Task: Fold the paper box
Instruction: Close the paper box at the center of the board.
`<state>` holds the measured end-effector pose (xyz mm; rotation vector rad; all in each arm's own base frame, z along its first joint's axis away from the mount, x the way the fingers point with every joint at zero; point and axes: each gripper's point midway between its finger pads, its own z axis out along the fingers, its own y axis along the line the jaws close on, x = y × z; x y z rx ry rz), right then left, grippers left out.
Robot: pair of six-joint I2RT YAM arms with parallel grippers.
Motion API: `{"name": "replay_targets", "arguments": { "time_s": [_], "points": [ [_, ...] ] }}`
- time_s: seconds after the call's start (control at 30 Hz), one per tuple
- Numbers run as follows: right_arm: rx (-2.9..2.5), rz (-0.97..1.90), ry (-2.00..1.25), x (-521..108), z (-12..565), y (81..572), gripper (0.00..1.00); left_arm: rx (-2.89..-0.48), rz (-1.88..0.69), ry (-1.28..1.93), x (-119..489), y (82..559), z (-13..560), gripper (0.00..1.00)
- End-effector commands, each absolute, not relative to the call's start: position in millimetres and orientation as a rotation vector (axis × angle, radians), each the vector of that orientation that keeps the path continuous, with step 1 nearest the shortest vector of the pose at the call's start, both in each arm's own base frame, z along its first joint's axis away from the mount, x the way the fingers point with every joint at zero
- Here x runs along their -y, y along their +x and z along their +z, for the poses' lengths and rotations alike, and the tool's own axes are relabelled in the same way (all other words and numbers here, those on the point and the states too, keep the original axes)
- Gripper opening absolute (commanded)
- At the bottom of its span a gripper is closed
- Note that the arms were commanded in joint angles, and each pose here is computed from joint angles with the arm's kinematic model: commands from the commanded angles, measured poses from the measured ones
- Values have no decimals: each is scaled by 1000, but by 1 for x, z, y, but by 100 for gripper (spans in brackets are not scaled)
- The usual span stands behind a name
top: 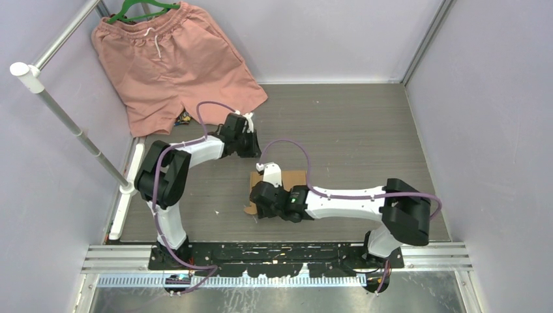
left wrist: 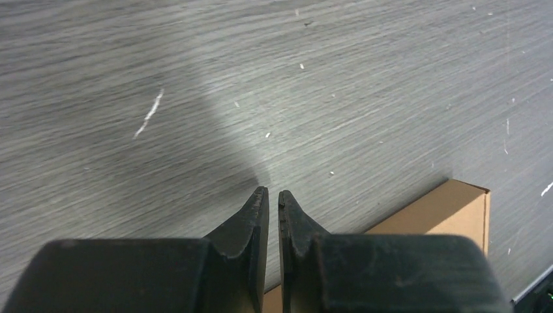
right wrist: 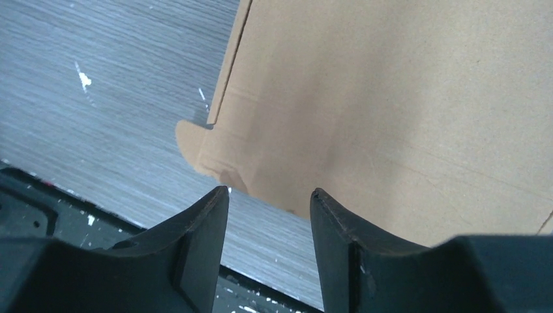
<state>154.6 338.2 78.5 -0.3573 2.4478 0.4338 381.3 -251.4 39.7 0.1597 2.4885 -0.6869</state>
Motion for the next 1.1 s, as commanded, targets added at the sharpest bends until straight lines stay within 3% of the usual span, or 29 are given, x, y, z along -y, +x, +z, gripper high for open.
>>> {"name": "replay_targets", "arguments": {
  "time_s": [0.0, 0.27, 1.07],
  "points": [
    [-2387, 419, -270, -350, 92, 171, 54, -2432, -790, 198, 269, 387, 62, 12],
    [-2423, 390, -300, -358, 76, 168, 48, -2447, -785, 198, 269, 387, 55, 12],
    [-2429, 383, -386, -366, 71, 143, 48, -2482, -801, 186, 271, 383, 38, 11]
  ]
}}
